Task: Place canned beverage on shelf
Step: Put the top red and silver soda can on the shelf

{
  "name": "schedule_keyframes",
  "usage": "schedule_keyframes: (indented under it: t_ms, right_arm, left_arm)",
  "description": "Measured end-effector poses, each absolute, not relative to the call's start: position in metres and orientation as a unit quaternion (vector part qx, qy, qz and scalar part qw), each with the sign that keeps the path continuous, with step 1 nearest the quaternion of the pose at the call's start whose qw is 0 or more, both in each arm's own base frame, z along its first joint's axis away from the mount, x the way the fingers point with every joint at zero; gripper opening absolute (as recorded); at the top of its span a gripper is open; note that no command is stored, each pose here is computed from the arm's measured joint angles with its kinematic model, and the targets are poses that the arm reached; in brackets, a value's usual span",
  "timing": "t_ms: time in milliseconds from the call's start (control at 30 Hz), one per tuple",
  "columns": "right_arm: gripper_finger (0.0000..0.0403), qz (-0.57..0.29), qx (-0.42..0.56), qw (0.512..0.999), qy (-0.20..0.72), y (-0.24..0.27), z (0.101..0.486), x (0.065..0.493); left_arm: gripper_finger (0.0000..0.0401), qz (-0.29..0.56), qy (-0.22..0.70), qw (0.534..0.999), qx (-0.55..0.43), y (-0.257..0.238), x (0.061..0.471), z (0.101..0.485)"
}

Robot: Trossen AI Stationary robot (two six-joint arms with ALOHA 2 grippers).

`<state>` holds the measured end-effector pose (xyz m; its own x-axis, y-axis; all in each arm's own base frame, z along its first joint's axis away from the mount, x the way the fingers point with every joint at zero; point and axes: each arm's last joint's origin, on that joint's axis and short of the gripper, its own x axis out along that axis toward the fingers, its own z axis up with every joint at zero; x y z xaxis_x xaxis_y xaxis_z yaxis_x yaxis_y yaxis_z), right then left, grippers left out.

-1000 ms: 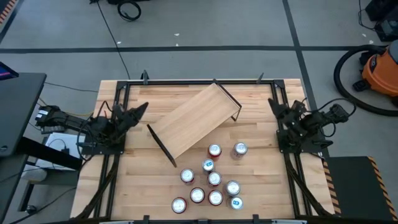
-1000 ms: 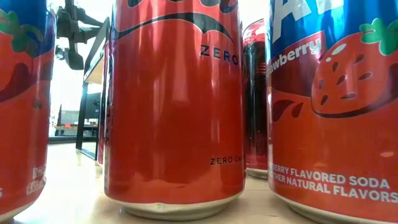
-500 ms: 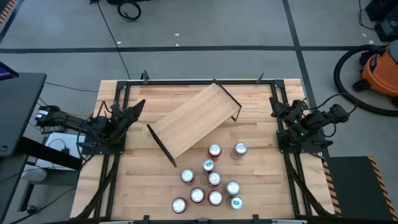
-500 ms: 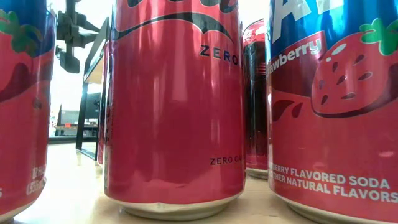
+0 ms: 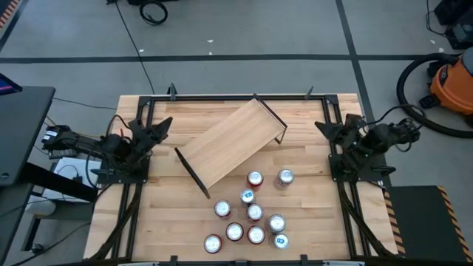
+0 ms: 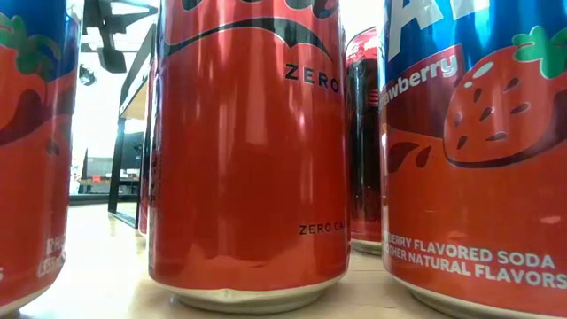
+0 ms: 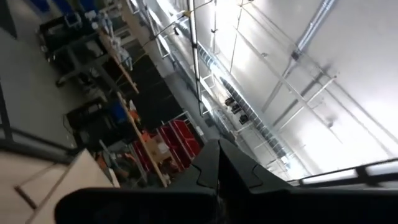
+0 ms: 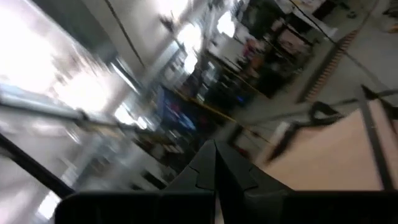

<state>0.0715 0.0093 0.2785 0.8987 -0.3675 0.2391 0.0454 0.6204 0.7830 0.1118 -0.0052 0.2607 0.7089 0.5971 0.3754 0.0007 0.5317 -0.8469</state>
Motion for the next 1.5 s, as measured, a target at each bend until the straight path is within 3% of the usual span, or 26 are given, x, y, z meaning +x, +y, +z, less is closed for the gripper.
schedule_keyframes:
  t_ms: [133, 333, 500, 767, 1100, 1500]
  right_arm:
    - [0.001, -0.143, 0.352, 0.922, -0.079, 0.014, 0.299, 0.08]
    - [0.0035, -0.123, 0.249, 0.959, 0.053, 0.03, 0.313, 0.111]
    - [0.0107, -0.069, 0.193, 0.966, 0.155, 0.046, 0.316, 0.142]
    - [0.0242, -0.042, 0.128, 0.931, 0.339, 0.061, 0.311, 0.184]
    - [0.0331, -0.043, 0.12, 0.907, 0.402, 0.068, 0.304, 0.211]
    - [0.0342, -0.064, 0.134, 0.898, 0.415, 0.066, 0.301, 0.218]
  left_arm:
    - [0.0023, 0.203, -0.33, 0.826, -0.409, -0.005, 0.111, 0.273]
    - [0.0074, 0.231, -0.323, 0.827, -0.399, -0.004, 0.112, 0.275]
    - [0.0118, 0.234, -0.32, 0.828, -0.397, -0.004, 0.112, 0.274]
    - [0.0156, 0.23, -0.32, 0.829, -0.396, -0.004, 0.112, 0.274]
    - [0.0193, 0.22, -0.268, 0.864, -0.366, -0.007, 0.117, 0.294]
    - [0.0194, 0.204, -0.138, 0.936, -0.251, -0.008, 0.11, 0.384]
